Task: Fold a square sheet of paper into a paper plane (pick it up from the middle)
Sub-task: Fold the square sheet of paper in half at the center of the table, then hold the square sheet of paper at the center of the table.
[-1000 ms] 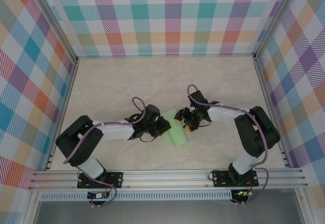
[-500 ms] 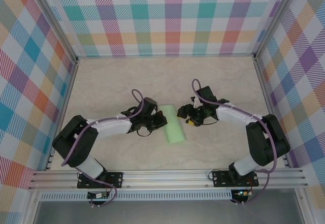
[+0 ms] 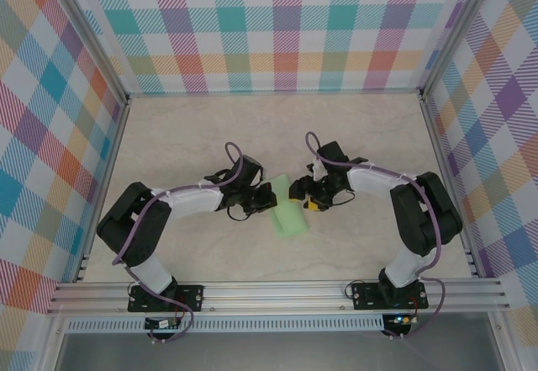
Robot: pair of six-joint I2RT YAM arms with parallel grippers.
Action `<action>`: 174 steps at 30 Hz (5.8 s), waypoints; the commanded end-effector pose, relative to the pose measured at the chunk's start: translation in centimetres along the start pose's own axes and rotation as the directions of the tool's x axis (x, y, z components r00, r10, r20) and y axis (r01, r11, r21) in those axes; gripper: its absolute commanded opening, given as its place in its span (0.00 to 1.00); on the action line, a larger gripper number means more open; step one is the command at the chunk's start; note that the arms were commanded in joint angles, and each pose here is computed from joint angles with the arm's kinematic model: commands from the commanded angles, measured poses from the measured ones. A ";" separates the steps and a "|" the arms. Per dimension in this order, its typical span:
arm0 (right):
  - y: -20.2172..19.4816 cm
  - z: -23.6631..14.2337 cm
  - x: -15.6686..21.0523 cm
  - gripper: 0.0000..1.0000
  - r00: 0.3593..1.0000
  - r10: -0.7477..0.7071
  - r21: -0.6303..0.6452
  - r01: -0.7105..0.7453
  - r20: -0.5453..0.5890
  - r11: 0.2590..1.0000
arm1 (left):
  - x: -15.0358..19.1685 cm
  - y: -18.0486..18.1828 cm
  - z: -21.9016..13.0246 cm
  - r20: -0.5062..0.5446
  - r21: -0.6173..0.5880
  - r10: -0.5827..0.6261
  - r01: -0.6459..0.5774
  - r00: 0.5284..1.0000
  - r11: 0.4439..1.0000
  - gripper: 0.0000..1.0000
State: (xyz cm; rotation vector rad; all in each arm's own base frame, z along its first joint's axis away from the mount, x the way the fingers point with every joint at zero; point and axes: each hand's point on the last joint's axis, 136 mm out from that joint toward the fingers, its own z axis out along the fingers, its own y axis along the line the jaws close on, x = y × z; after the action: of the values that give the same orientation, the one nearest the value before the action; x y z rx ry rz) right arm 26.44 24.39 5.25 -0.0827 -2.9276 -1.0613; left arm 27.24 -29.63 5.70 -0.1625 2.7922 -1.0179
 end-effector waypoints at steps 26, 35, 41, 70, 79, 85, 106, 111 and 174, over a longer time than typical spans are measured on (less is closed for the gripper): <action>2.6 3.3 5.2 0.59 0.988 0.151 -0.106 -0.154 -0.036 0.982 | 0.5 3.0 -2.6 -0.205 -0.004 0.093 -0.095 0.974 0.995 0.02; 1.3 1.9 4.2 0.66 0.995 0.098 0.016 -0.098 0.010 0.995 | 0.7 2.4 -1.6 -0.261 0.076 0.100 -0.083 0.960 0.994 0.03; 1.5 2.0 2.8 0.65 0.997 0.077 0.040 -0.077 0.011 0.996 | 0.2 2.0 -1.6 -0.246 0.090 0.109 -0.089 0.963 0.992 0.04; -2.0 2.8 2.4 0.59 0.978 0.194 0.165 -0.204 0.078 0.965 | -1.4 5.2 -8.2 0.160 -0.102 -0.038 0.055 0.986 0.993 0.62; -2.5 3.5 3.0 0.59 0.984 0.177 0.270 -0.169 -0.006 0.948 | 0.2 7.0 -11.4 0.262 -0.129 -0.072 0.109 0.962 0.986 0.67; -3.2 3.9 3.2 0.62 0.980 0.197 0.340 -0.179 -0.019 0.923 | 0.3 7.0 -11.5 0.266 -0.129 -0.072 0.110 0.961 0.986 0.67; -5.3 4.1 3.4 0.65 0.973 0.229 0.465 -0.197 -0.012 0.863 | 0.7 7.6 -11.1 0.249 -0.143 -0.081 0.120 0.965 0.982 0.68; -5.8 4.3 3.5 0.65 0.971 0.238 0.482 -0.202 -0.015 0.853 | 0.6 6.9 -10.9 0.237 -0.113 -0.073 0.102 0.969 0.988 0.66; -6.8 4.5 4.0 0.65 0.973 0.230 0.498 -0.187 -0.026 0.847 | 1.4 3.5 3.2 -0.017 -0.181 -0.005 0.002 1.000 0.984 0.00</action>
State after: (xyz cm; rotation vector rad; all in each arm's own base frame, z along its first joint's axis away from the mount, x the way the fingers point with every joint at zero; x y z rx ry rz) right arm 24.38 25.58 1.69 -0.3258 -2.9452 -0.5293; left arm 27.01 -29.28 2.07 -0.1994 2.8783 -0.8148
